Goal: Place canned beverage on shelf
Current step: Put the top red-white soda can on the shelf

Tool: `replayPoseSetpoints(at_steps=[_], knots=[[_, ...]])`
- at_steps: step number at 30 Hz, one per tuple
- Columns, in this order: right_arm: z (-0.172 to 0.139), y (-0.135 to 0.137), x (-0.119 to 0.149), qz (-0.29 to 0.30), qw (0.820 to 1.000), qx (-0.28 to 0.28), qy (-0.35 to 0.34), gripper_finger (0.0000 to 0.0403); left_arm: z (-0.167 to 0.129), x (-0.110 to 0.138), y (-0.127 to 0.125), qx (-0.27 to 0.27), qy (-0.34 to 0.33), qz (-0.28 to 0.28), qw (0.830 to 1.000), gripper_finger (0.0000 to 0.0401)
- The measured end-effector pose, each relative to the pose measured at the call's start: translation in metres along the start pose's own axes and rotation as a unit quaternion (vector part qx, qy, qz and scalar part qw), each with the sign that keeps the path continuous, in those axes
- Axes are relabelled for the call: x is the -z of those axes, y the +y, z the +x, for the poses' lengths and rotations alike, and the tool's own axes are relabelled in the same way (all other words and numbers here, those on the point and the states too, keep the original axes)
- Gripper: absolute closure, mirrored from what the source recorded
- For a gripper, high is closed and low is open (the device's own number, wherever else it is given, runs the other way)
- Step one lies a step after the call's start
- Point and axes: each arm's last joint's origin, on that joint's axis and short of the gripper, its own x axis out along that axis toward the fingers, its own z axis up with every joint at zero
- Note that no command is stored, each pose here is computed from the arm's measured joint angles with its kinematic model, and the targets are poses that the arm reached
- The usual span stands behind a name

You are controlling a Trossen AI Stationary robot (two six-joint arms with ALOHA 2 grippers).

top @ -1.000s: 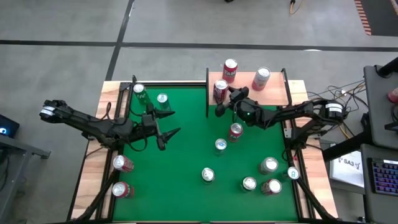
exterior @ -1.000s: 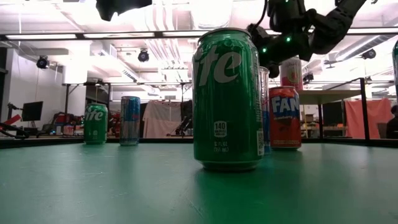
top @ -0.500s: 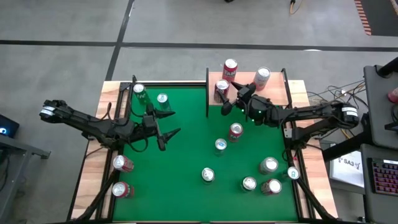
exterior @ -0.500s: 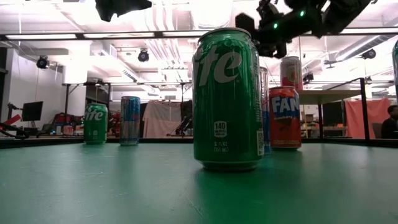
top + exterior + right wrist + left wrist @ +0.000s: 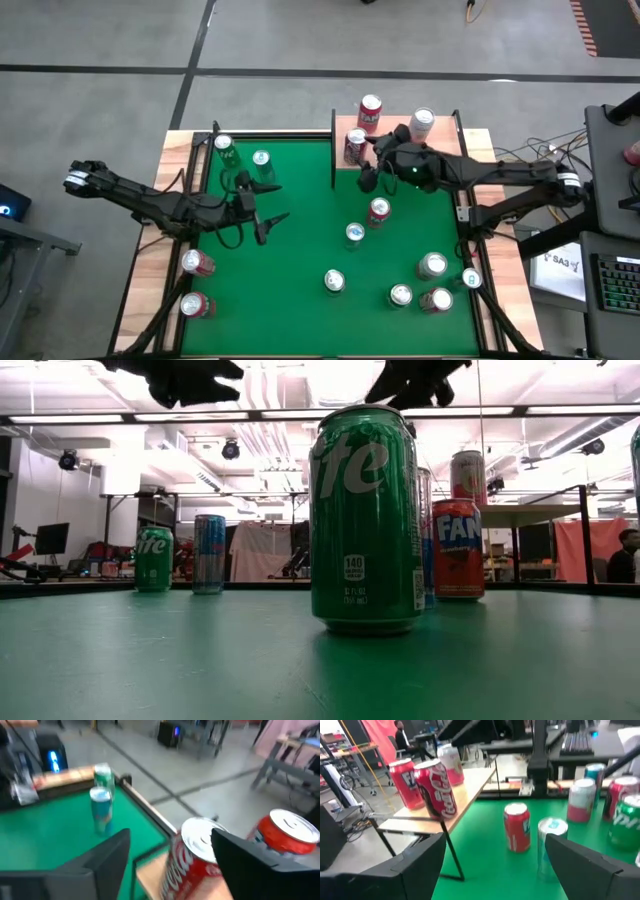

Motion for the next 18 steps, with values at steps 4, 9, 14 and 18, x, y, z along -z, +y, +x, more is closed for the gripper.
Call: replayPoseSetpoints(at_steps=[4, 9, 14, 18], knots=[[-0.006, -0.001, -0.017, -0.003, 0.998, -0.015, 0.056, 0.0222, 0.000, 0.003, 0.000, 0.000, 0.015, 0.017, 1.000, 0.0076], [-0.012, -0.004, -0.032, 0.003, 0.994, -0.011, 0.111, 0.0329, 0.000, 0.003, 0.001, 0.000, 0.015, 0.042, 0.999, 0.0078], [-0.008, -0.007, -0.037, -0.007, 0.988, 0.004, 0.156, 0.0388, -0.001, 0.002, 0.003, -0.003, 0.012, 0.060, 0.998, 0.0079], [0.004, -0.018, -0.036, 0.001, 0.981, 0.020, 0.195, 0.0393, -0.002, 0.001, 0.004, -0.003, 0.009, 0.060, 0.998, 0.0079]])
